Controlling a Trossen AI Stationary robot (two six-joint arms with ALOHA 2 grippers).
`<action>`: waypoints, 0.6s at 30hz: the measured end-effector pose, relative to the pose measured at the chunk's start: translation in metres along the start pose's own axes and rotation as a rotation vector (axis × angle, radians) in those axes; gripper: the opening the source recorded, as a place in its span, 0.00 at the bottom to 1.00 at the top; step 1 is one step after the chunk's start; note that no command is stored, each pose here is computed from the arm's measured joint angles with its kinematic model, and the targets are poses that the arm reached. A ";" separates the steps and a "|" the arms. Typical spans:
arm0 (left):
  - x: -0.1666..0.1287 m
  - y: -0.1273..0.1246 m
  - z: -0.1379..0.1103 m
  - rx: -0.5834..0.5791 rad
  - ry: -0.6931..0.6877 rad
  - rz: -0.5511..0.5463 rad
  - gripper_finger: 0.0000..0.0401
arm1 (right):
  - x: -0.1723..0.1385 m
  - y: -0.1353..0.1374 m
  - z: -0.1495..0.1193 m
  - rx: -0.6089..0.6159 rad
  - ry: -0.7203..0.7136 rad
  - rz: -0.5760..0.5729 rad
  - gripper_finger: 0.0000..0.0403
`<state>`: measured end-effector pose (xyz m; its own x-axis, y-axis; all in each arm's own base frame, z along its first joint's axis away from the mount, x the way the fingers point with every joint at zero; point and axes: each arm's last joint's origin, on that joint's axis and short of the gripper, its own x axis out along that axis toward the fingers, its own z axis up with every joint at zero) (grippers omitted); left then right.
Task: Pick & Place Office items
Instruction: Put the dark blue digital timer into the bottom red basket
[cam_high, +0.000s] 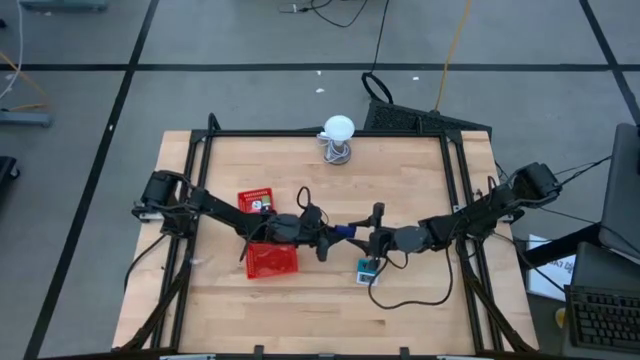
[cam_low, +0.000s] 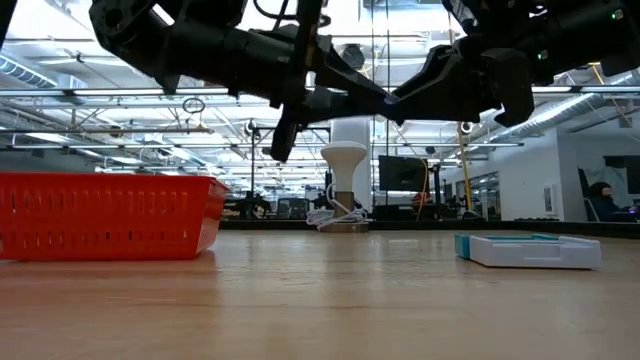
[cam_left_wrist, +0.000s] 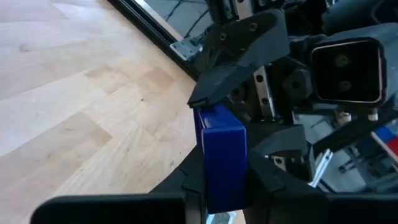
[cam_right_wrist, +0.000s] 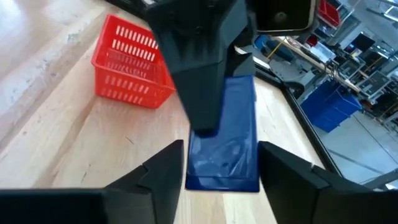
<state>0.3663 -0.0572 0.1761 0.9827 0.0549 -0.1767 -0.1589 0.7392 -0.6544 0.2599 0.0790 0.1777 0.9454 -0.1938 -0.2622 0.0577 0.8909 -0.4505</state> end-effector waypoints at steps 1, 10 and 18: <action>-0.001 -0.001 0.002 0.008 0.010 -0.002 0.14 | 0.000 0.000 0.000 0.001 -0.002 0.002 0.49; -0.032 -0.026 0.034 0.154 0.020 0.021 0.18 | -0.012 0.003 0.009 0.055 -0.011 -0.059 0.55; -0.076 -0.066 0.029 0.406 0.109 -0.004 0.14 | -0.037 -0.009 0.021 0.185 -0.014 -0.071 0.52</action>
<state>0.3052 -0.0902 0.2542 0.9640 -0.0041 -0.2658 -0.0833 0.9450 -0.3164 0.2309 0.0871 0.2096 0.9411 -0.2541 -0.2232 0.1810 0.9359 -0.3022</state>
